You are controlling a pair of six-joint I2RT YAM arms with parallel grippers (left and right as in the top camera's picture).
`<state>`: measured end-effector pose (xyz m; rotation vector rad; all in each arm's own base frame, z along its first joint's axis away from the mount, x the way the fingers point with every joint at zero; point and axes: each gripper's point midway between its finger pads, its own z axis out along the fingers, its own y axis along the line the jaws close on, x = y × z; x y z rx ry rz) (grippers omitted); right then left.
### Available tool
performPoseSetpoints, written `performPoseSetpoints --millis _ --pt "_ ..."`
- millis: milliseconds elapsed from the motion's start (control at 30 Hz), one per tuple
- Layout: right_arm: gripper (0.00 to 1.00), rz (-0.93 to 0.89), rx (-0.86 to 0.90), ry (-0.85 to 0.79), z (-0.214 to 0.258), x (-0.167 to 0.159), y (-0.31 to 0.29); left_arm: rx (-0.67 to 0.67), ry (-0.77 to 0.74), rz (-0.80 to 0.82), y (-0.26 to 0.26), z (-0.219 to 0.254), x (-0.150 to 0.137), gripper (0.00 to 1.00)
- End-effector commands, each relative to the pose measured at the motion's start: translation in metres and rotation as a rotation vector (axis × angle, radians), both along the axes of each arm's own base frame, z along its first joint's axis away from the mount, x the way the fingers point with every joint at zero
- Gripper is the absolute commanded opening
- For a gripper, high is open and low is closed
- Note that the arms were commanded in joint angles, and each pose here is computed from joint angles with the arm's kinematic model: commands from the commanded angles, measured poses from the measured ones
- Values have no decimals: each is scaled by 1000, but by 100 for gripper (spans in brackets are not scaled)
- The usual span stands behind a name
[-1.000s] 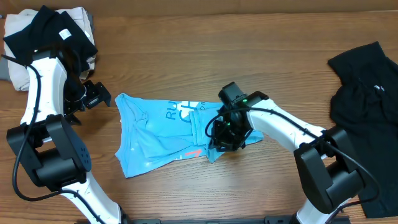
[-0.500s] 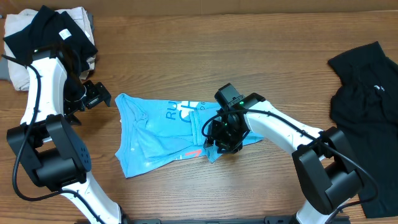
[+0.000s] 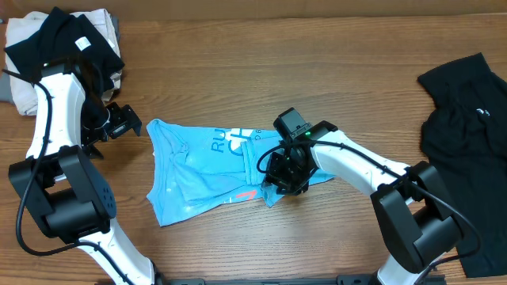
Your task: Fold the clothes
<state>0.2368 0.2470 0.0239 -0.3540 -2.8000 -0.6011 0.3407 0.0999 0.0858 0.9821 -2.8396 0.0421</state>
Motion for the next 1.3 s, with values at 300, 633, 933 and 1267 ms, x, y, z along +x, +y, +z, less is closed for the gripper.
performPoseSetpoints --millis 300,633,933,1267 --pt "12 -20 -28 -1 -4 -2 2 1 10 -28 -2 -3 -1 100" --pt "4 -45 18 -46 12 21 8 1 11 -28 -2 -3 -1 100" --pt "4 -23 121 -76 38 37 27 1 11 -28 -2 -3 -1 100" --pt "4 -41 13 -131 22 38 21 1 11 -28 -2 -3 -1 100"
